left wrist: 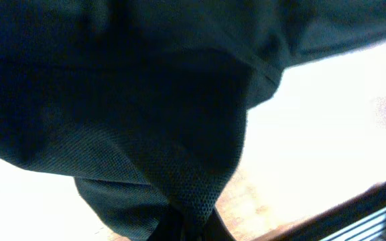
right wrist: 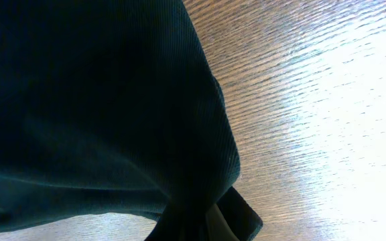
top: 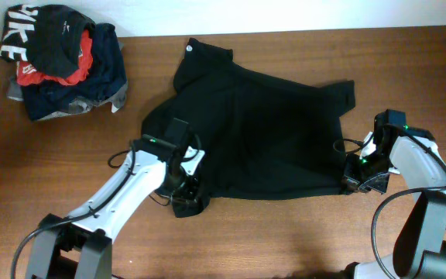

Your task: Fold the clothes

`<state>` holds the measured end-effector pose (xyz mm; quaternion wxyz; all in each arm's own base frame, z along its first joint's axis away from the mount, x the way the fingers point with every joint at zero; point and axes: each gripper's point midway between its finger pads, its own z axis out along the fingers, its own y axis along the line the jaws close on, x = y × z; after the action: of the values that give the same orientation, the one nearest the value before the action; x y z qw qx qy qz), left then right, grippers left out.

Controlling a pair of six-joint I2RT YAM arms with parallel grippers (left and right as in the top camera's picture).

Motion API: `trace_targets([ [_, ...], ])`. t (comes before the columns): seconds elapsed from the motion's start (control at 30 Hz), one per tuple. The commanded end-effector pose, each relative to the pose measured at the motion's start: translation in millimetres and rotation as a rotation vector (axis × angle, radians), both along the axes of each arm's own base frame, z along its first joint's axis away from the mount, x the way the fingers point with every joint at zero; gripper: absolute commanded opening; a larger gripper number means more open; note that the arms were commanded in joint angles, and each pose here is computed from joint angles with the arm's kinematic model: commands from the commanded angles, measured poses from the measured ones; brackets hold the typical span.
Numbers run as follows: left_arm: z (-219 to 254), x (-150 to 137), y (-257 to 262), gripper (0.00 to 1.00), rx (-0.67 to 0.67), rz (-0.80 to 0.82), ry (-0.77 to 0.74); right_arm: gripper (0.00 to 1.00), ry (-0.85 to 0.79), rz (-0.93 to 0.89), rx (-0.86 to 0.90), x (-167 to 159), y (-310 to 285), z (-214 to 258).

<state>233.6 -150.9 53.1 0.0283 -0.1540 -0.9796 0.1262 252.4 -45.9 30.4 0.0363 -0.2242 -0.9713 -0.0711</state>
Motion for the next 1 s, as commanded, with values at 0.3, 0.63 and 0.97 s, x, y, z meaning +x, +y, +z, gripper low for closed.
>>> trace_targets([
  [0.3, 5, -23, 19, 0.01, 0.178, 0.034, 0.049, 0.04, -0.045, -0.002, -0.029, 8, -8, 10],
  [0.63, 8, -37, 13, 0.25, 0.148, 0.095, 0.128, 0.05, -0.054, -0.002, -0.032, 11, -8, 10],
  [0.97, 25, 13, 21, 0.93, 0.177, 0.140, -0.047, 0.06, -0.063, -0.002, -0.034, 13, -9, 10],
])
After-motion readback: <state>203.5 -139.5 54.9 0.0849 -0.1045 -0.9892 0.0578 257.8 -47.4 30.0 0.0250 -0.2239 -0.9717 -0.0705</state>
